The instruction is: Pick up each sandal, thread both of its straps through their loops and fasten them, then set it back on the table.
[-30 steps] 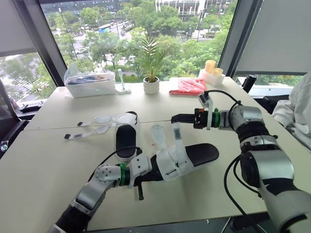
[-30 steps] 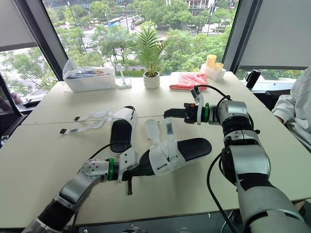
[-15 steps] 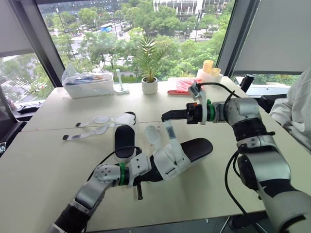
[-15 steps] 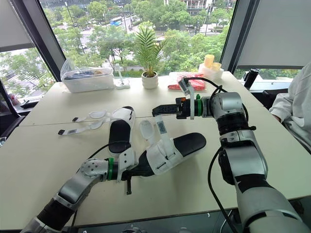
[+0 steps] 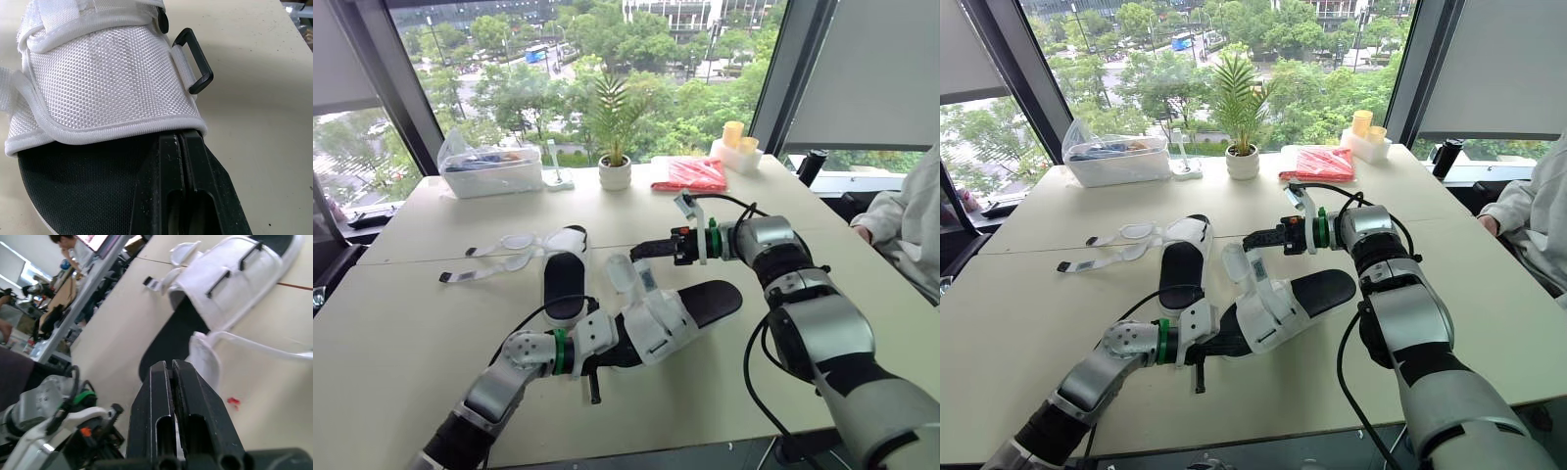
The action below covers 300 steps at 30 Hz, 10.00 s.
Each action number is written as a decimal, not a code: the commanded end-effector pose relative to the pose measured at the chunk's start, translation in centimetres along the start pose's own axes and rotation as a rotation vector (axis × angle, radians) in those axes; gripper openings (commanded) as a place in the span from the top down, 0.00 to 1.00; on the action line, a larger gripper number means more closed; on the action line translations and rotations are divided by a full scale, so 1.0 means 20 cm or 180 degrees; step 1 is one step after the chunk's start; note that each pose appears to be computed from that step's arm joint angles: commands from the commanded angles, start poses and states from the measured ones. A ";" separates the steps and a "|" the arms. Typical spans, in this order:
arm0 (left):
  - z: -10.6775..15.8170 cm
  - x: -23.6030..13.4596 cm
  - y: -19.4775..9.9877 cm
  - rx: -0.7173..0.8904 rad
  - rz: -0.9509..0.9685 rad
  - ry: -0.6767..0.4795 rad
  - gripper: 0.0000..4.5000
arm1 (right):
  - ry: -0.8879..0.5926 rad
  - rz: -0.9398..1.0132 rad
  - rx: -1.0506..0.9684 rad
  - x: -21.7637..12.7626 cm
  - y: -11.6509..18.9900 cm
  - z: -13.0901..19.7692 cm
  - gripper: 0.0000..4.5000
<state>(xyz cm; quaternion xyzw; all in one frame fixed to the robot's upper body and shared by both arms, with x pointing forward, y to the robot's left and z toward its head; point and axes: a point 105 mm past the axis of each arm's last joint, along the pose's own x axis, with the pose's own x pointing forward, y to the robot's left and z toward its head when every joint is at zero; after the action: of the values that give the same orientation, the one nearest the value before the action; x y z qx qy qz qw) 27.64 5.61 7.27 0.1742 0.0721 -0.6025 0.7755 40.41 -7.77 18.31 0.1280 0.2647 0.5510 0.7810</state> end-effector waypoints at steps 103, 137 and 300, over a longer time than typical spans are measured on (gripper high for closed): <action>-0.25 0.02 -0.12 -0.0334 -0.0186 0.0517 1.00 | 0.1048 -0.0135 -0.0319 0.00 -0.12 -0.36 0.26; -0.21 -0.01 -0.01 -0.0199 -0.0189 0.0493 1.00 | 0.0252 -0.0756 -0.1644 -0.30 -0.12 -0.41 0.99; -0.22 0.11 0.06 -0.0010 -0.0204 0.0421 1.00 | 0.0870 0.0279 -0.0216 -0.23 0.42 -0.78 0.67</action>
<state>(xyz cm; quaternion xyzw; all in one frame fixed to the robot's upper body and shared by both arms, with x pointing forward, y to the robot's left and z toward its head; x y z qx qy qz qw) 31.56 4.57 7.38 0.2071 0.0389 -0.6000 0.7717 23.99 -11.16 9.87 0.0439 0.3644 0.5869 0.7217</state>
